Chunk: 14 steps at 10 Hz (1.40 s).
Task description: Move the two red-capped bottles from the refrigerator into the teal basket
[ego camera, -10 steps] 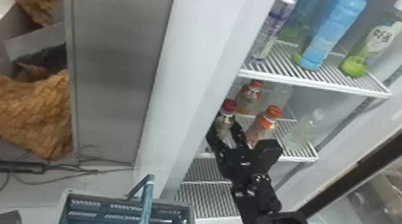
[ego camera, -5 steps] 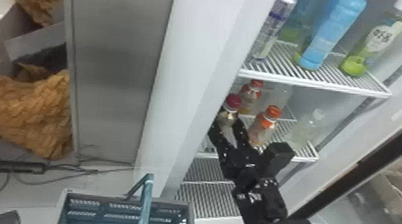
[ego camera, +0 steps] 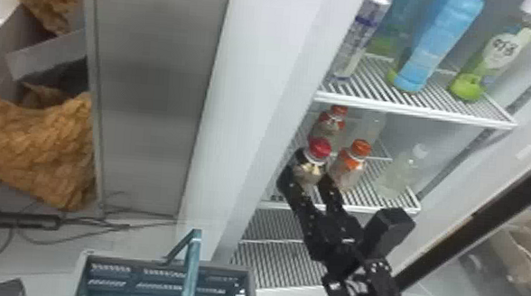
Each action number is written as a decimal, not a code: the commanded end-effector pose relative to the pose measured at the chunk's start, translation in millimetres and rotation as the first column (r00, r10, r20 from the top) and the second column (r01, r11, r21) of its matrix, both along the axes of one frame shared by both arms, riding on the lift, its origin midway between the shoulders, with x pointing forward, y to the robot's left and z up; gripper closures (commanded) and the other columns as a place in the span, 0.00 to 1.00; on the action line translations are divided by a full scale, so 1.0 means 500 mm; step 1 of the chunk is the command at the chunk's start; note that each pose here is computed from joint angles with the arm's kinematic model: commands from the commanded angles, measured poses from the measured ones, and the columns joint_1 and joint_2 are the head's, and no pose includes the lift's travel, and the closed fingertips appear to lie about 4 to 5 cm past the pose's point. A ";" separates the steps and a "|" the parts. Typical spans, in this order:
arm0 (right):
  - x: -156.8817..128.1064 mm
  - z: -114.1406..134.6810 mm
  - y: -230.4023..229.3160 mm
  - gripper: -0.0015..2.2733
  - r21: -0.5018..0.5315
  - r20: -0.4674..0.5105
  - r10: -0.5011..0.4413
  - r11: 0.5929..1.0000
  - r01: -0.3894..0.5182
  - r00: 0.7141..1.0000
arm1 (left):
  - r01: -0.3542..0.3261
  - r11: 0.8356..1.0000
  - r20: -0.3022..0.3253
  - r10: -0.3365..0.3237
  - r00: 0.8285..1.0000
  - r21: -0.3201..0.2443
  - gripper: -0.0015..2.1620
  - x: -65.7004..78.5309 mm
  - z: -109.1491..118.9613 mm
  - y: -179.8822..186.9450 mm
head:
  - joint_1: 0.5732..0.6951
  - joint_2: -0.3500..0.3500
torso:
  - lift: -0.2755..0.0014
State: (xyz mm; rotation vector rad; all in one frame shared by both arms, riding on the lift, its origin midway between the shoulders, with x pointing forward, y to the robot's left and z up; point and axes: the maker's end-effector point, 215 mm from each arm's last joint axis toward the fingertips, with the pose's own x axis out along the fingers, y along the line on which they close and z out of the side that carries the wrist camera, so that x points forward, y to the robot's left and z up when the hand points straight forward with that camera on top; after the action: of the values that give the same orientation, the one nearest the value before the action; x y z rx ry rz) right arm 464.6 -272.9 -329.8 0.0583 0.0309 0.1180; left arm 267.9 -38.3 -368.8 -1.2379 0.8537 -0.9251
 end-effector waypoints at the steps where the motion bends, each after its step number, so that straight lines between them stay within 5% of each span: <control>1: -0.038 0.009 -0.003 0.31 -0.013 -0.037 -0.005 1.000 0.004 0.999 | 0.000 1.000 0.000 0.000 1.000 0.000 0.54 0.000 0.000 0.000 | 1.00 0.00 | 0.19; 8: -0.213 0.030 0.059 0.31 0.010 -0.203 0.133 0.991 -0.134 0.970 | -0.005 1.000 -0.002 0.005 1.000 0.000 0.54 -0.001 -0.002 0.004 | 1.00 0.00 | 0.19; 14: -0.296 -0.047 0.118 0.31 -0.012 -0.459 0.272 0.950 -0.312 0.846 | 0.001 1.000 0.002 -0.001 1.000 -0.002 0.53 -0.003 0.001 0.000 | 1.00 0.00 | 0.19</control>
State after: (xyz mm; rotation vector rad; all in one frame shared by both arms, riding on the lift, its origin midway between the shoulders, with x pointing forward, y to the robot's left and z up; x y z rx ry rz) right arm 318.3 -210.7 -344.1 -0.0010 0.4823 0.4140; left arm 266.0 -38.2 -368.6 -1.2388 0.8522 -0.9280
